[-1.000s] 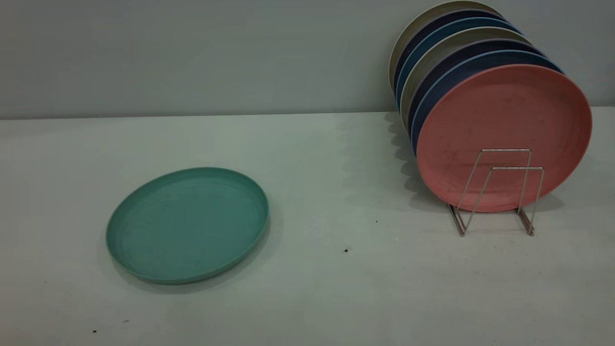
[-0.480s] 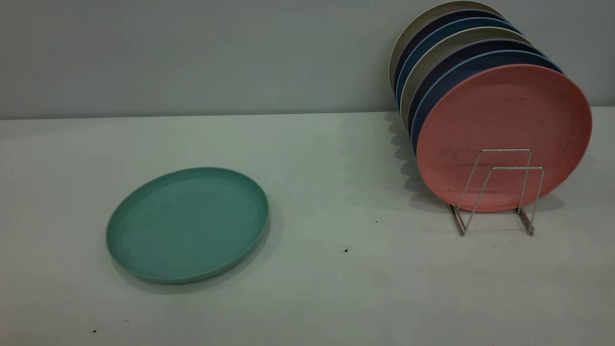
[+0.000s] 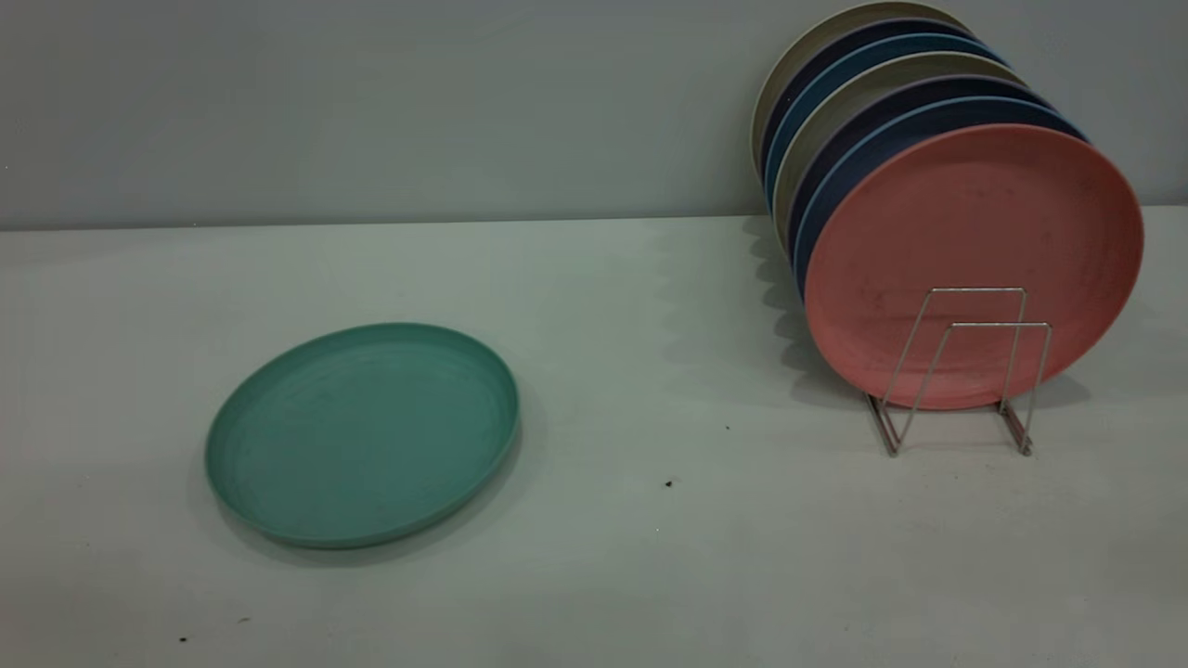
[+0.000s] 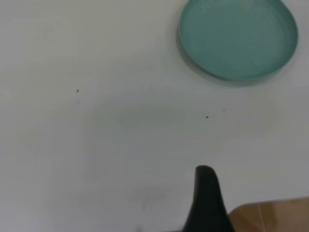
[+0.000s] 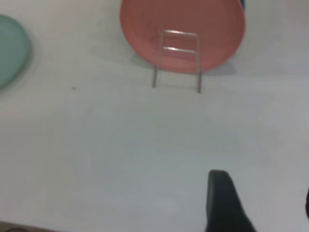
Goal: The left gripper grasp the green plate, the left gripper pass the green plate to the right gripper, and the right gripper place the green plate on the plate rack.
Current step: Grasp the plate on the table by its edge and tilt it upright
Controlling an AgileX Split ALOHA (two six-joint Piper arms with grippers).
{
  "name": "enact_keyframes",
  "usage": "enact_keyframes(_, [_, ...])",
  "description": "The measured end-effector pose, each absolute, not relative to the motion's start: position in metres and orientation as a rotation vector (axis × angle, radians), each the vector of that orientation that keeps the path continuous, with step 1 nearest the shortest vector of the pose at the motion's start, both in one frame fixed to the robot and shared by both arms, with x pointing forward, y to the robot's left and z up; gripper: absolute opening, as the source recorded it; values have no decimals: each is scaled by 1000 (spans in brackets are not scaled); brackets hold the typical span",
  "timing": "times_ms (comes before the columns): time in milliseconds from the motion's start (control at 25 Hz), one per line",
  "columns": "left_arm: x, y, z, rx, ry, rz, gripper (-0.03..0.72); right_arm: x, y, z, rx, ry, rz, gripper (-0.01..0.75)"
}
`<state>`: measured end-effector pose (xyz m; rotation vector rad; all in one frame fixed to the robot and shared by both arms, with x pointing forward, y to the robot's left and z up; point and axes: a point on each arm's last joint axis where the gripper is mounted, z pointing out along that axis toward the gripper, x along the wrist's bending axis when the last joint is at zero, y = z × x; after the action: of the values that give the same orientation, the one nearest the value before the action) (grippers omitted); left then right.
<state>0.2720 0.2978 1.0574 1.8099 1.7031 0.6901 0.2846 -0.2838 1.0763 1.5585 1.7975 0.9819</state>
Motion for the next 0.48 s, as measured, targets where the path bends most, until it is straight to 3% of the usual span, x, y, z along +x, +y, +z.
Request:
enact_keyframes(240, [354, 296, 1067, 1939, 1797, 557, 609, 354, -282, 1091, 1628, 1900, 911, 511])
enact_keyframes(480, [430, 289, 1064, 1986, 1778, 459, 618, 412, -272, 1083, 1566, 2025, 977, 525])
